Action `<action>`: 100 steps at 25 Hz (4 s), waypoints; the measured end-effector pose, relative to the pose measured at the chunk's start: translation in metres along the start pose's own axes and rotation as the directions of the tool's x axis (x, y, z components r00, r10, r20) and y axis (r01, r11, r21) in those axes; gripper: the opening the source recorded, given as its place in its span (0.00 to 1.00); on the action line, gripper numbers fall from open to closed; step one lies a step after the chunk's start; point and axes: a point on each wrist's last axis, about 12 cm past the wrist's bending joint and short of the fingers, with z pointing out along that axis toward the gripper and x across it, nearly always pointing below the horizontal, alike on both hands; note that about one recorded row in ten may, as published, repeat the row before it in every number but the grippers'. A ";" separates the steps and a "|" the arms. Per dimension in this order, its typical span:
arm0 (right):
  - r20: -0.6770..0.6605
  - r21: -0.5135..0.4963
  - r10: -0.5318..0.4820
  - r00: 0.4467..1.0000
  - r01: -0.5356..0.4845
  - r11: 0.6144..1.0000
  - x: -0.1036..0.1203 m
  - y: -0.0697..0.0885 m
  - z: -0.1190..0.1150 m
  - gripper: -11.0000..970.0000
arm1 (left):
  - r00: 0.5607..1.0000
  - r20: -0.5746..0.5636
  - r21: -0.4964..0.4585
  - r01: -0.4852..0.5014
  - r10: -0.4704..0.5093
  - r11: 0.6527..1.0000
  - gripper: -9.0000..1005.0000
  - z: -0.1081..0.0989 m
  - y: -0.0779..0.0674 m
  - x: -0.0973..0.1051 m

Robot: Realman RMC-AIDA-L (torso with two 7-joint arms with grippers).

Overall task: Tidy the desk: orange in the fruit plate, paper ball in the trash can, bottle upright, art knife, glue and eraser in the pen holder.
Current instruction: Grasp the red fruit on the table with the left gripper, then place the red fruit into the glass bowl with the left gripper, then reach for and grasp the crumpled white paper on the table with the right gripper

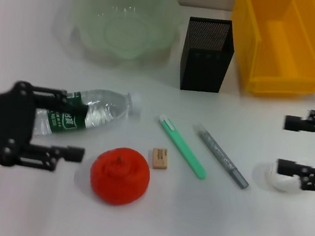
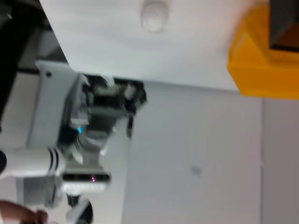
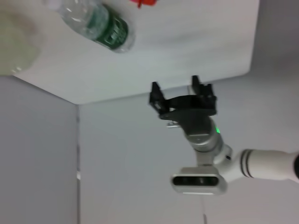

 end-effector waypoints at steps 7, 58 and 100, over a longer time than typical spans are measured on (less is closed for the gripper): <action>-0.081 0.020 0.031 0.996 -0.029 0.999 -0.014 0.003 -0.020 0.79 | 0.999 -0.046 -0.001 -0.001 0.000 1.000 0.66 0.028 -0.004 0.010; -0.114 0.044 0.040 0.993 -0.036 0.998 -0.014 0.011 -0.024 0.79 | 0.994 -0.074 -0.150 0.074 -0.085 0.986 0.17 0.062 0.030 -0.005; -0.159 0.116 0.132 0.978 -0.114 0.987 -0.013 0.006 -0.026 0.79 | 0.981 0.168 -0.575 0.181 -0.101 0.798 0.58 0.093 0.124 -0.042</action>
